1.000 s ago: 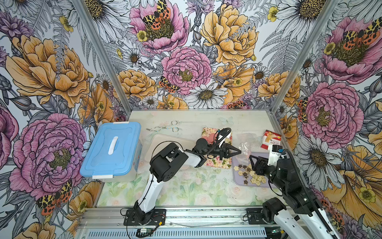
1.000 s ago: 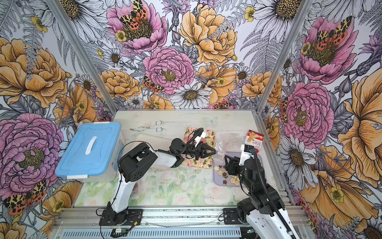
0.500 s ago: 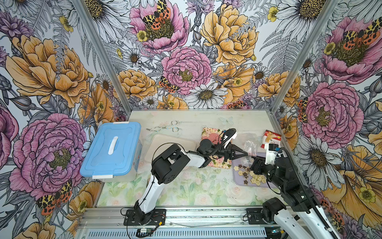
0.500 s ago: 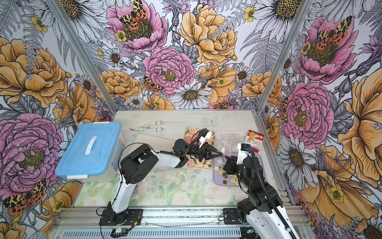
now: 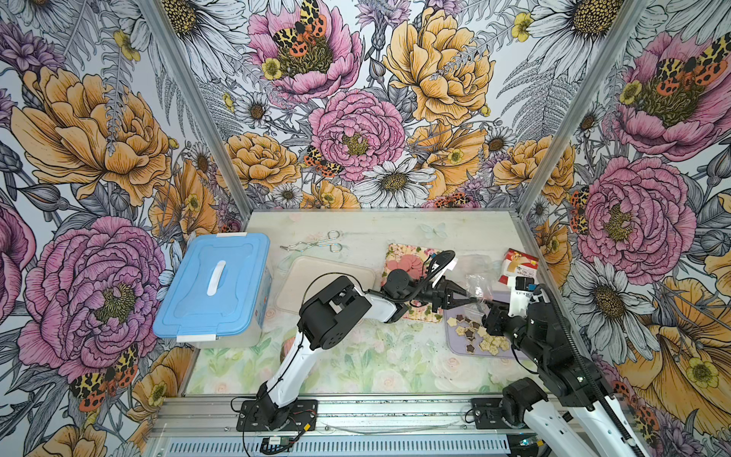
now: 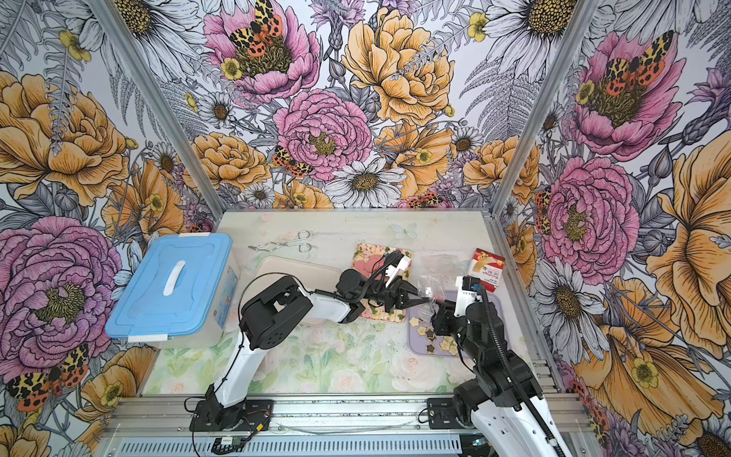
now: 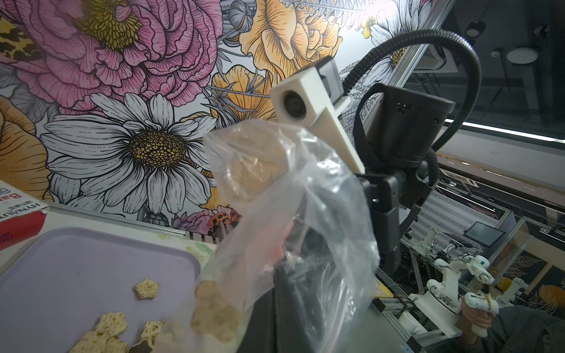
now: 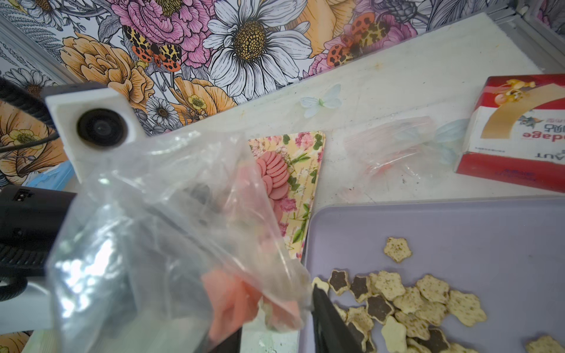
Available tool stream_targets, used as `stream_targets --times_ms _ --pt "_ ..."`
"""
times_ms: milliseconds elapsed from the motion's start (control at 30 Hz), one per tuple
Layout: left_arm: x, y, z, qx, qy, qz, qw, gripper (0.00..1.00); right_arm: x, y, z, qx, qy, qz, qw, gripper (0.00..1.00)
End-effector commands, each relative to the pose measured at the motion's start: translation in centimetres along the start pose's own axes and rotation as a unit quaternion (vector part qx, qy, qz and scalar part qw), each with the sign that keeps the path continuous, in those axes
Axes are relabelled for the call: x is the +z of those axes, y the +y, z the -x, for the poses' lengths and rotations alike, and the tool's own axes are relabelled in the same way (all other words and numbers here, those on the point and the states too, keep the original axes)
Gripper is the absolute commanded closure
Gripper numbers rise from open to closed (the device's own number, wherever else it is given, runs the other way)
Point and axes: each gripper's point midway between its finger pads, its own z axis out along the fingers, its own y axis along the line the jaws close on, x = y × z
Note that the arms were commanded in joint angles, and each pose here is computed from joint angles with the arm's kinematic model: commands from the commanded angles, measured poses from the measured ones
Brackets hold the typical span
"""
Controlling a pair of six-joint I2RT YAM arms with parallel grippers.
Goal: Pour cookies out of the ziploc bag
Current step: Pick up the ziploc bag from the tray.
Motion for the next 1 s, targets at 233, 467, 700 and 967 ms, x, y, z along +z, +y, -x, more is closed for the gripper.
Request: stream_targets --times_ms 233,467,700,967 --pt "-0.7 1.7 -0.8 0.010 -0.001 0.013 1.000 1.00 0.6 1.6 0.9 -0.013 -0.005 0.033 0.999 0.94" --pt "-2.2 2.7 -0.6 0.020 -0.009 0.035 0.999 1.00 0.4 0.7 1.0 -0.004 -0.018 0.012 1.000 1.00" --pt "-5.2 4.7 0.2 0.056 -0.024 0.076 0.995 1.00 0.8 -2.6 0.3 0.022 -0.007 -0.078 0.997 1.00" --pt "-5.5 5.2 0.7 0.094 -0.014 0.066 0.993 1.00 1.0 -2.0 -0.1 0.012 0.007 -0.063 0.998 1.00"
